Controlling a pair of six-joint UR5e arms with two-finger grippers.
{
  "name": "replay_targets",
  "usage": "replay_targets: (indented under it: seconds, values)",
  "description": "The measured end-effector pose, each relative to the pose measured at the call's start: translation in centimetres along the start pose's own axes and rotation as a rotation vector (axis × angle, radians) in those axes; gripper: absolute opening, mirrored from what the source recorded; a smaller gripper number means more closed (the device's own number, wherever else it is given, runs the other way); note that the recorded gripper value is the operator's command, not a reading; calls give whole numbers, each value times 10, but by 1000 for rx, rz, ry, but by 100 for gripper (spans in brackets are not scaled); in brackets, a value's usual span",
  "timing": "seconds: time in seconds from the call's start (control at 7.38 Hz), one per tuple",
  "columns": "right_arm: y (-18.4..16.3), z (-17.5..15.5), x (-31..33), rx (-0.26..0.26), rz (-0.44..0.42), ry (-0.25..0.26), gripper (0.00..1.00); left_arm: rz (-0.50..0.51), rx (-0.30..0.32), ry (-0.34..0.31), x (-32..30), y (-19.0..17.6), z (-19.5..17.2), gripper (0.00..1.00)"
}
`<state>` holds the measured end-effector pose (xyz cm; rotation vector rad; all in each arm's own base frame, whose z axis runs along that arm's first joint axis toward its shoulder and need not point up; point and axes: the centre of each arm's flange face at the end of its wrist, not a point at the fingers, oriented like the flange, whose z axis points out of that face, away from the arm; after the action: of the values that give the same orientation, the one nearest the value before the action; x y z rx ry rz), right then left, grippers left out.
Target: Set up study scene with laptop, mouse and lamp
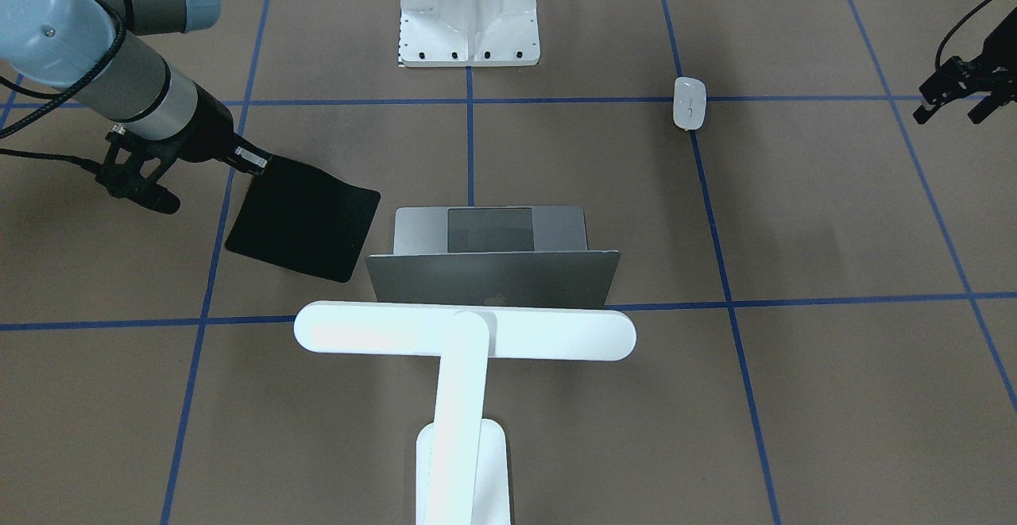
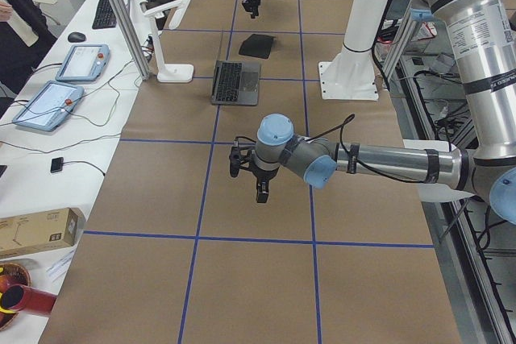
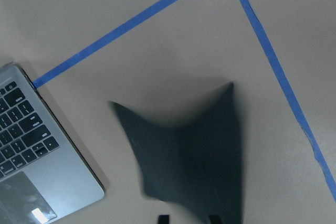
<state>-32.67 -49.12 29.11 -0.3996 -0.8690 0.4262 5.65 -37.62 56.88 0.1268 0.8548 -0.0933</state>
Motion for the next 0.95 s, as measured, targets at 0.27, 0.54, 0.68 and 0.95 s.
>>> replay_targets:
  seconds: [0.27, 0.54, 0.68, 0.95]
  values:
    - [3, -2, -6, 2, 3, 7, 100, 0, 1, 0, 0, 0, 0, 100]
    - [5, -1, -8, 1, 1, 8, 100, 1, 1, 1, 1, 0, -1, 100]
    - [7, 0, -9, 1, -3, 9, 100, 1, 1, 0, 1, 0, -1, 100]
    - [16, 11, -14, 16, -24, 25, 100, -2, -1, -1, 0, 0, 0, 100]
